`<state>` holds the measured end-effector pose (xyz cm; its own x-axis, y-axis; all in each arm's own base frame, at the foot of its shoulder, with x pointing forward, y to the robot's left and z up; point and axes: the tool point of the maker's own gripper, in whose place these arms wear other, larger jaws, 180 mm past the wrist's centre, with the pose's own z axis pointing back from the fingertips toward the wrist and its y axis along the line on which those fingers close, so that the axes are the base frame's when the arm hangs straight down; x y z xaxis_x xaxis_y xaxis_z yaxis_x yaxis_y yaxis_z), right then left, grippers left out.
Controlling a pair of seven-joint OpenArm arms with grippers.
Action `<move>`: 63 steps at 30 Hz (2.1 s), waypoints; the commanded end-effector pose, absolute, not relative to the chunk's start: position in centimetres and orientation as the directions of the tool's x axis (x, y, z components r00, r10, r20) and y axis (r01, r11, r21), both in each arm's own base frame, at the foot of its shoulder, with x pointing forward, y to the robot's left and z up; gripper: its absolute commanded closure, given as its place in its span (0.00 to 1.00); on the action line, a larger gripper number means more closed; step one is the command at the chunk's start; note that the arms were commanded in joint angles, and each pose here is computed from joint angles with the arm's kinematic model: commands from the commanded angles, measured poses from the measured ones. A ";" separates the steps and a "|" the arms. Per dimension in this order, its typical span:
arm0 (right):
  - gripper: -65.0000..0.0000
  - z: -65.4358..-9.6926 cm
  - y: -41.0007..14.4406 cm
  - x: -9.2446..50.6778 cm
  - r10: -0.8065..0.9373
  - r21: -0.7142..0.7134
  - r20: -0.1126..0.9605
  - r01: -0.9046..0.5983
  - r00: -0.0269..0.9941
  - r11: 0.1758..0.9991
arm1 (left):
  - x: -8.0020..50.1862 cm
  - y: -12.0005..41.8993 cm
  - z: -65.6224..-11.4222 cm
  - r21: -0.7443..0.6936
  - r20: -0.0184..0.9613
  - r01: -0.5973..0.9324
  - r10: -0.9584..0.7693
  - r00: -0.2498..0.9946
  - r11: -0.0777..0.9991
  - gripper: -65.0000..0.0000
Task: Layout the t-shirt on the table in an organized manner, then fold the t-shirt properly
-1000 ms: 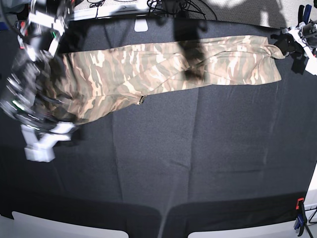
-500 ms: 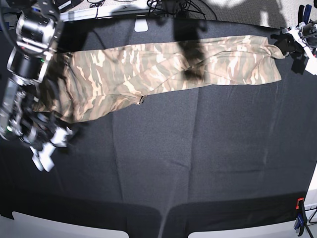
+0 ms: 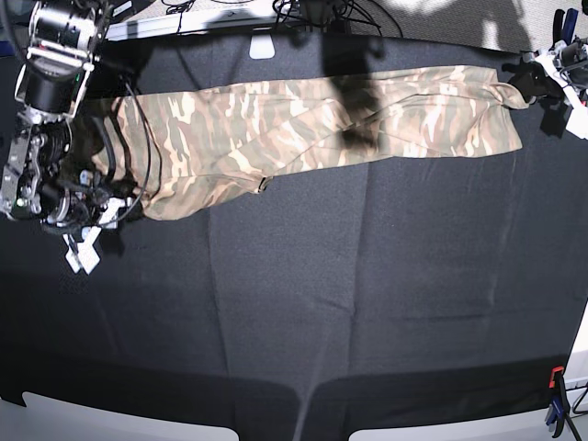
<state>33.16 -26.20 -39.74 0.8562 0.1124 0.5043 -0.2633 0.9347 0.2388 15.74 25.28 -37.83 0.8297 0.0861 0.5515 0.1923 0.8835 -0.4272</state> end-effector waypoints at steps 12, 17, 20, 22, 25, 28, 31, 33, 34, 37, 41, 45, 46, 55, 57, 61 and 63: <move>1.00 -33.5 -25.0 38.4 -0.010 0.304 0.727 -0.309 0.686 0.901 | 18.0 25.8 -35.8 -0.411 0.638 0.216 0.110 0.762 0.886 1.00; 1.00 -29.7 -25.0 41.5 -0.020 0.276 0.797 -0.335 0.603 0.901 | 20.6 25.8 -34.4 -0.394 0.691 0.245 0.110 0.714 0.886 1.00; 1.00 -27.8 -25.5 43.0 0.011 0.223 0.820 -0.337 0.572 0.915 | 21.6 25.8 -33.8 -0.387 0.713 0.257 0.110 0.693 0.886 1.00; 1.00 -26.8 -25.9 43.8 0.036 0.191 0.824 -0.337 0.565 0.922 | 21.9 25.8 -33.6 -0.384 0.717 0.260 0.109 0.688 0.886 1.00; 1.00 -27.2 -25.8 43.3 0.084 0.185 0.769 -0.346 0.634 0.920 | 21.3 25.7 -34.1 -0.386 0.695 0.258 0.095 0.713 0.885 1.00; 1.00 -28.1 -25.9 42.7 0.086 0.188 0.755 -0.341 0.650 0.921 | 20.4 25.4 -34.8 -0.399 0.653 0.261 0.073 0.754 0.879 1.00; 1.00 -29.3 -25.8 41.9 0.087 0.199 0.736 -0.337 0.671 0.920 | 20.3 24.8 -34.5 -0.438 0.649 0.265 0.098 0.755 0.859 1.00; 1.00 -30.8 -25.7 41.0 0.105 0.197 0.707 -0.337 0.699 0.921 | 20.4 24.3 -34.3 -0.463 0.653 0.266 0.123 0.747 0.846 1.00; 1.00 -31.8 -25.7 40.4 0.124 0.187 0.683 -0.336 0.719 0.923 | 20.4 24.1 -34.2 -0.473 0.654 0.265 0.133 0.745 0.841 1.00; 0.79 -34.6 -25.6 38.4 0.171 0.170 0.616 -0.342 0.769 0.924 | 20.0 23.6 -34.6 -0.491 0.646 0.253 0.154 0.748 0.834 1.00; 0.63 -36.9 -25.7 36.5 0.195 0.165 0.559 -0.339 0.806 0.926 | 19.1 23.0 -35.3 -0.516 0.625 0.232 0.177 0.760 0.825 1.00; 0.63 -37.6 -26.2 35.8 0.211 0.144 0.533 -0.333 0.819 0.932 | 18.4 22.8 -35.8 -0.525 0.608 0.219 0.183 0.773 0.822 1.00; 0.63 -37.5 -26.1 35.9 0.208 0.148 0.536 -0.334 0.818 0.931 | 18.3 22.9 -35.8 -0.526 0.607 0.218 0.183 0.773 0.822 1.00; 1.00 -35.4 -23.3 36.9 0.101 0.298 0.632 -0.361 0.769 0.883 | 18.4 22.9 -35.7 -0.526 0.611 0.218 0.187 0.769 0.822 1.00; 1.00 -35.4 -23.3 37.0 0.101 0.298 0.632 -0.361 0.768 0.884 | 18.4 22.9 -35.7 -0.526 0.611 0.218 0.187 0.769 0.822 1.00; 1.00 -34.6 -23.8 37.5 0.105 0.281 0.644 -0.363 0.757 0.888 | 18.4 22.9 -35.7 -0.526 0.611 0.218 0.187 0.769 0.822 1.00; 1.00 -33.7 -24.4 38.2 0.111 0.262 0.658 -0.365 0.744 0.893 | 18.4 22.9 -35.7 -0.526 0.611 0.218 0.187 0.769 0.822 1.00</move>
<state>36.66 -23.73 -36.05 0.7906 0.1144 0.6016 -0.3489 0.8915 0.2889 17.80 22.45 -36.80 0.7898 0.1891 0.5835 0.1989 0.8209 -0.5353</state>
